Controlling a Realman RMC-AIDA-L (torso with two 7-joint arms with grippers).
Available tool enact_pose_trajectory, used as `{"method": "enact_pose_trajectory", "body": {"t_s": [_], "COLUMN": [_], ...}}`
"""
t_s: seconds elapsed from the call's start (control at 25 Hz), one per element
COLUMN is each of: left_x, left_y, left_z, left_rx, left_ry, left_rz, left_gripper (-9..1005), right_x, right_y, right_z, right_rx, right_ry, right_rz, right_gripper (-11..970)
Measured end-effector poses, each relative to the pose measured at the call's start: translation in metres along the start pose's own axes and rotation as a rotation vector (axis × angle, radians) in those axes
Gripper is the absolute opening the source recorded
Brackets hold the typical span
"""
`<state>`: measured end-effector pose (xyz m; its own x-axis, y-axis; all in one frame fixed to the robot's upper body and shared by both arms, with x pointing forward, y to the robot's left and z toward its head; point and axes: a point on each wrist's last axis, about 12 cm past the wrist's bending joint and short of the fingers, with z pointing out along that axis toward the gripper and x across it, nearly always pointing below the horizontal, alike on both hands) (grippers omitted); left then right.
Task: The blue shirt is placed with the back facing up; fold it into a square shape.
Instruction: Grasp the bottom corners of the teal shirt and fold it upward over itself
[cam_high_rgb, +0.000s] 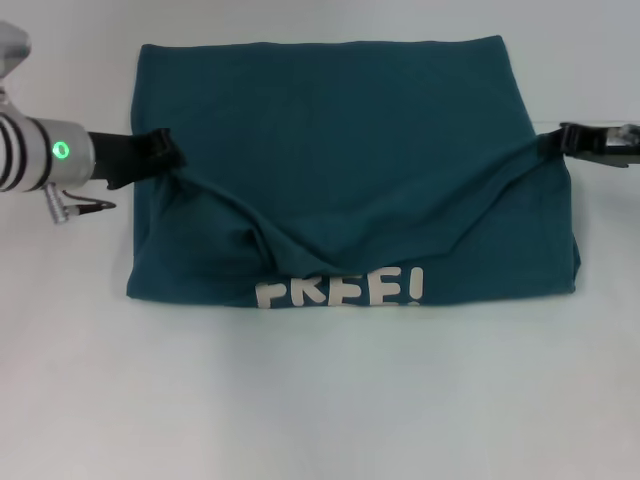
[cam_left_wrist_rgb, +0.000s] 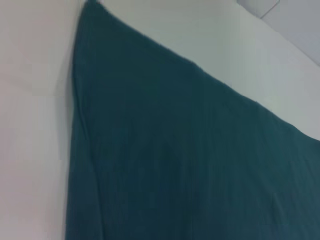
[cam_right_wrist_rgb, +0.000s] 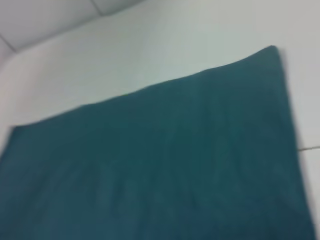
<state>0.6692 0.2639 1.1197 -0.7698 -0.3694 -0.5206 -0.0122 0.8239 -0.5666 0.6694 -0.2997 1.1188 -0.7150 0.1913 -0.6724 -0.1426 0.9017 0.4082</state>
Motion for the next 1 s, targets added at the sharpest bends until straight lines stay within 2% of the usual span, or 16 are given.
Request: {"method": "enact_pose_trajectory", "body": {"t_s": [0.12, 0.32, 0.64, 1.0], "left_x": [-0.002, -0.007, -0.011, -0.01], "left_y": [-0.003, -0.004, 0.0, 0.0], "left_z": [0.004, 0.007, 0.006, 0.008], "left_rx": [-0.024, -0.059, -0.086, -0.103], "left_ry": [-0.032, -0.084, -0.136, -0.163], "left_rz": [0.021, 0.034, 0.016, 0.015], "left_gripper": [3, 7, 13, 20], "right_x": [-0.003, -0.012, -0.031, -0.04], "right_y": [0.006, 0.012, 0.02, 0.035], "right_z": [0.01, 0.015, 0.015, 0.02], "right_rx": [0.064, 0.109, 0.115, 0.111], "right_ry": [-0.003, -0.032, -0.081, -0.094], "right_rz": [-0.052, -0.084, -0.104, -0.153], "right_gripper": [60, 60, 60, 60]}}
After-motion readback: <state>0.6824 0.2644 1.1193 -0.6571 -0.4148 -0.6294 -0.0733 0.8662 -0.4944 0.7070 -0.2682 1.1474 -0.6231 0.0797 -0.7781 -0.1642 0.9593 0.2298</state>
